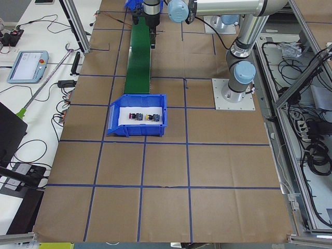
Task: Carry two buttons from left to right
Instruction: 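Move the left gripper over the blue bin toward the yellow button, then lower the left gripper and grasp the yellow-capped button, then lift the yellow button out of the bin with the left gripper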
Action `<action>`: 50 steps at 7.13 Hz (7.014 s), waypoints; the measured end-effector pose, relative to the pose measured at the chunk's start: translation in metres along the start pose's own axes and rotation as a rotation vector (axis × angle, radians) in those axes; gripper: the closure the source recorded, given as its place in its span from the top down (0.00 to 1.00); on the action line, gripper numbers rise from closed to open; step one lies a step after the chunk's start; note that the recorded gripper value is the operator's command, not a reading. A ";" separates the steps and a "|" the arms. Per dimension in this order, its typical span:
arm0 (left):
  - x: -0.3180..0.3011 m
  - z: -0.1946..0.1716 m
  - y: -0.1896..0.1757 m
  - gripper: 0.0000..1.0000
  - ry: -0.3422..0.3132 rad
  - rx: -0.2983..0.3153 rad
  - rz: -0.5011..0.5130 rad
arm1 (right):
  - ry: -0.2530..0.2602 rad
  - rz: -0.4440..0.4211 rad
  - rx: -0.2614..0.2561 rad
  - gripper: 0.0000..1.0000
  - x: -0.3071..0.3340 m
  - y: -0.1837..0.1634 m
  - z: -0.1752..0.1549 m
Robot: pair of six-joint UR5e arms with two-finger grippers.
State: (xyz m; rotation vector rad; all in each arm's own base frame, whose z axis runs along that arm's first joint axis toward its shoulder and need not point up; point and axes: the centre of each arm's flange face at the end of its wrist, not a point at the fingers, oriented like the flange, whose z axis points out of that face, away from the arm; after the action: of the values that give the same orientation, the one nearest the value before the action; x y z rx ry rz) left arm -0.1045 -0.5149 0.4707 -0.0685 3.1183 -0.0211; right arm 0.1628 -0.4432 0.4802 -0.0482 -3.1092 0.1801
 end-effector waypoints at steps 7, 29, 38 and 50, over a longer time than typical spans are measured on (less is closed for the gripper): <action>-0.001 -0.003 -0.003 1.00 0.001 0.006 -0.001 | 0.005 0.000 0.001 1.00 0.000 -0.001 0.001; -0.316 0.236 0.005 0.99 0.000 0.018 0.024 | 0.007 -0.001 -0.012 1.00 0.000 -0.003 0.006; -0.310 0.271 0.009 0.07 -0.005 0.040 0.025 | 0.005 0.001 -0.017 1.00 0.000 -0.004 0.009; -0.228 0.075 -0.131 0.07 0.022 0.042 0.109 | 0.006 0.000 -0.015 1.00 0.000 -0.004 0.009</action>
State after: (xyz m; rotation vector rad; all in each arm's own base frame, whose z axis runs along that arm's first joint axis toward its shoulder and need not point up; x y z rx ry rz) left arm 0.1307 -0.6369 0.4022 0.1026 3.1366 -0.0866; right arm 0.1628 -0.4487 0.4719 -0.0482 -3.1046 0.1557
